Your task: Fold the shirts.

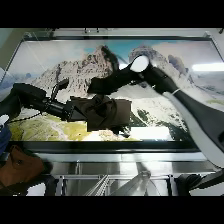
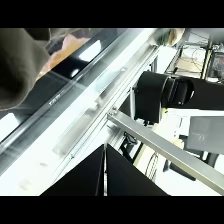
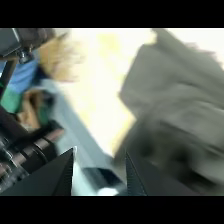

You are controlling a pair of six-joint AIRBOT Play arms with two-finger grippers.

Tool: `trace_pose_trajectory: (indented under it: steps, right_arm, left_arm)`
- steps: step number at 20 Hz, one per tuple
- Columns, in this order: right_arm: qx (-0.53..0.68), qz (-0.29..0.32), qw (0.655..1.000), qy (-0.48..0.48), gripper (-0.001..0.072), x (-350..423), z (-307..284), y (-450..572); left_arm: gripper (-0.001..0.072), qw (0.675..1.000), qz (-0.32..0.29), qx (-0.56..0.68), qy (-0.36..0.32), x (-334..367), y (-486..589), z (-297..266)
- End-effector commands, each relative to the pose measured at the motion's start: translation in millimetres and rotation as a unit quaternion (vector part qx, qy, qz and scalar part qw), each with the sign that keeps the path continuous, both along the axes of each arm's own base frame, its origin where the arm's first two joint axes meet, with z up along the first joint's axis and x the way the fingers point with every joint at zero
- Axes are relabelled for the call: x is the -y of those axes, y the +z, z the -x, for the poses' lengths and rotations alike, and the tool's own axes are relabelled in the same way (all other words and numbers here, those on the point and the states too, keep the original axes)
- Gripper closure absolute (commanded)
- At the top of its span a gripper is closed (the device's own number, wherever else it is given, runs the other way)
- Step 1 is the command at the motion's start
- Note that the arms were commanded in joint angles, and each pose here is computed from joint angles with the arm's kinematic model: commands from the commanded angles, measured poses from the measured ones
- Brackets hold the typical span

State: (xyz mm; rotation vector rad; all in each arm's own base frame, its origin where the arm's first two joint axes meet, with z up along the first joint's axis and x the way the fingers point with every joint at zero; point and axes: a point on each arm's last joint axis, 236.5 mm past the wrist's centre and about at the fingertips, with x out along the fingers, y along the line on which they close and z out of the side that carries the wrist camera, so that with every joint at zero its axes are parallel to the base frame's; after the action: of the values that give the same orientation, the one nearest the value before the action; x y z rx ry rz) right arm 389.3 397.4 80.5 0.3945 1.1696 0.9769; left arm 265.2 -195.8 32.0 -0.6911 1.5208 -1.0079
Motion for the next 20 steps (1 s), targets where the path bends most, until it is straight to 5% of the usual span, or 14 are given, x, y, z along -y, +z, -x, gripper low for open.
trace_pose_trajectory:
  steps: [1,4,8,13,15,18,20]
  right_arm:
    - [-0.002,0.127,0.99,-0.061,0.0337,114.9,-24.2,2.5]
    - [-0.059,0.201,0.971,-0.115,0.0335,204.5,-28.5,-26.9]
    - [-0.16,0.218,0.948,-0.17,0.0338,278.7,2.4,-80.8]
    - [-0.174,0.15,0.95,-0.211,0.0329,273.9,25.2,-120.2]
    - [-0.178,0.072,0.96,-0.202,-0.0008,241.0,25.3,-118.8]
    - [-0.196,-0.021,0.96,-0.197,-0.0002,206.5,16.1,-111.6]
    - [-0.214,-0.015,0.957,-0.196,-0.0002,199.3,17.7,-130.1]
  left_arm:
    - [0.0688,1.0,0.003,0.008,-0.005,-0.5,2.1,0.2]
    - [0.0688,0.999,0.01,0.026,-0.021,-2.2,19.4,-4.1]
    - [0.0688,0.999,0.01,0.043,-0.03,-3.6,36.2,-10.2]
    - [0.0689,0.998,-0.004,0.06,0.001,-3.8,33.9,-28.7]
    - [0.0689,0.998,-0.001,0.059,0.003,-3.1,35.0,-29.1]
    - [0.0691,0.998,-0.002,0.057,0.004,-3.2,34.9,-29.2]
    - [0.0692,0.998,-0.002,0.057,0.004,-3.2,34.8,-29.0]
